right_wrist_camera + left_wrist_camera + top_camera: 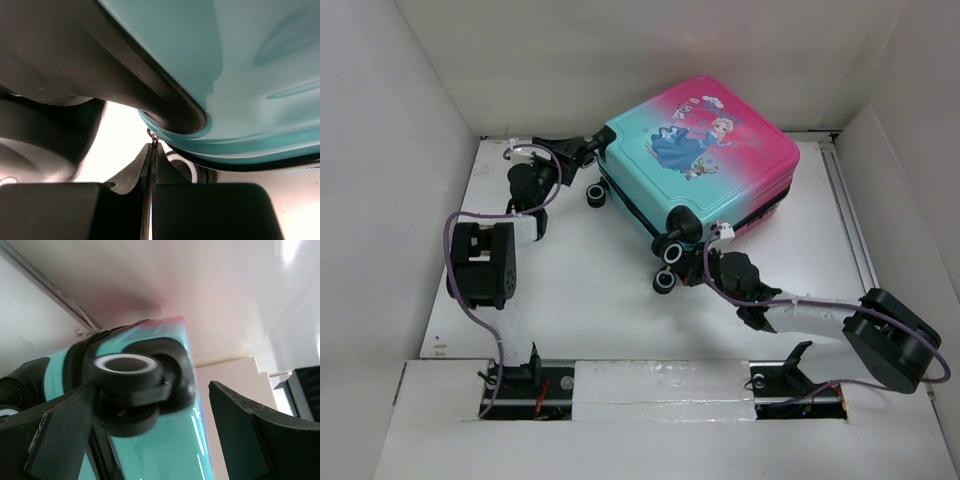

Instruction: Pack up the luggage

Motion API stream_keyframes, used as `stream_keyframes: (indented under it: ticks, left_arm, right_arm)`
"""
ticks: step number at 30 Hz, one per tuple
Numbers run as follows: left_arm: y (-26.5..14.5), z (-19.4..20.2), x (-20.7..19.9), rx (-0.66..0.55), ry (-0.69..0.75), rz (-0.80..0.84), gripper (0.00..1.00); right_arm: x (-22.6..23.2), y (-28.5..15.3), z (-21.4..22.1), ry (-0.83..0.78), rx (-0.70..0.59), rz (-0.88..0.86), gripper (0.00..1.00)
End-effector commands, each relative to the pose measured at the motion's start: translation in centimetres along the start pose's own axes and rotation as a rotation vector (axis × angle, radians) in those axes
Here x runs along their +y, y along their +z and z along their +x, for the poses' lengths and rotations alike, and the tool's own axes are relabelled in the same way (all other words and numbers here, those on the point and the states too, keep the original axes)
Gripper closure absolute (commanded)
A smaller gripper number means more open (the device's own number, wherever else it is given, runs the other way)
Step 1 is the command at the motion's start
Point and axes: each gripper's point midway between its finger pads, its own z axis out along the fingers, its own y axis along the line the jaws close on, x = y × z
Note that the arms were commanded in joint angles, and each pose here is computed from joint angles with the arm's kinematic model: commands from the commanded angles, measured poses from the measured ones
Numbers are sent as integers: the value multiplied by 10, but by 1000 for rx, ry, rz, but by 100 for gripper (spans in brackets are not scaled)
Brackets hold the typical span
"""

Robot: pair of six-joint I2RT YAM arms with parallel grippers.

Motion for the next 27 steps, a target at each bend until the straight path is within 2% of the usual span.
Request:
stream_keyframes:
  ticks: [1,10,15,20,21,25,27]
  left_arm:
    - [9,-6,-22,8,-17,98,14]
    - [31,-7,-11,12,-44,81,18]
    - [43,-5,-15,20,-41,95,32]
    - [49,5,-3,27,-72,73,40]
    - [49,5,-3,27,-72,73,47]
    - [53,1,-7,14,-69,83,62]
    - [54,1,-4,14,-79,84,79]
  right_arm:
    - [43,0,-4,-3,17,-165,100]
    - [45,1,-5,-13,23,-172,100]
    - [46,0,-6,-13,23,-172,100]
    - [45,-3,-10,-11,3,-162,100]
    - [43,-3,-8,-12,11,-156,100]
    - [43,-6,-8,-12,10,-157,100]
    - [43,-6,-8,-12,10,-157,100]
